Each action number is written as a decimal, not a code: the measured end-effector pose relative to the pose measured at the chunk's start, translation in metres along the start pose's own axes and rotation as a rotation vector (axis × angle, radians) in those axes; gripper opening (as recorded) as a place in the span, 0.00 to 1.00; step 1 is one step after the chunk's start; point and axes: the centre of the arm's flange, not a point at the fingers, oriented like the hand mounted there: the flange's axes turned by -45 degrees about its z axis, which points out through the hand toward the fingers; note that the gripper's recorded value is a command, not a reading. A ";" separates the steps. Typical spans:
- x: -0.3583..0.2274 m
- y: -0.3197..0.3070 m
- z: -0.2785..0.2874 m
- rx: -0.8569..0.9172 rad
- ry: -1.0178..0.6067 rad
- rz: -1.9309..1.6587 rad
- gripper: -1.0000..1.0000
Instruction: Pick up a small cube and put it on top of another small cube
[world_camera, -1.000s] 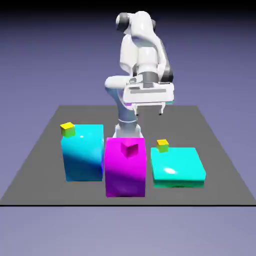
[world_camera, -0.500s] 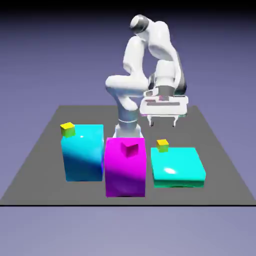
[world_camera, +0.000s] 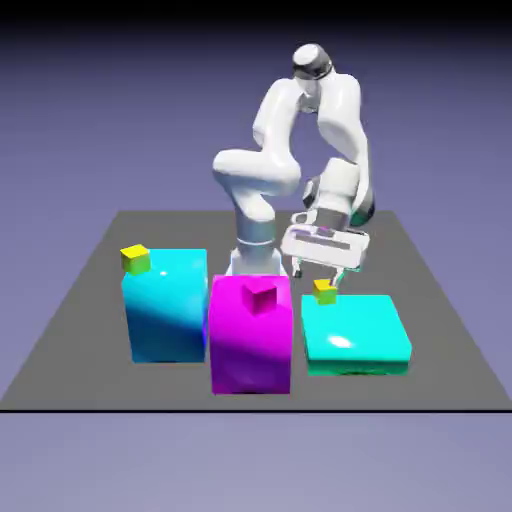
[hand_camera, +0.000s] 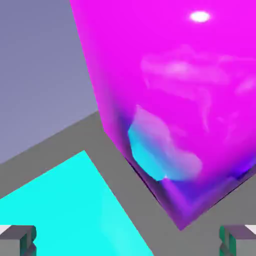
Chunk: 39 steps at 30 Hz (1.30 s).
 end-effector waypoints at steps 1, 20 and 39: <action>-0.004 0.004 0.005 -0.017 0.003 0.016 0.50; -0.048 0.089 0.082 -0.261 0.104 0.262 0.50; -0.049 0.089 0.092 -0.259 0.106 0.262 0.00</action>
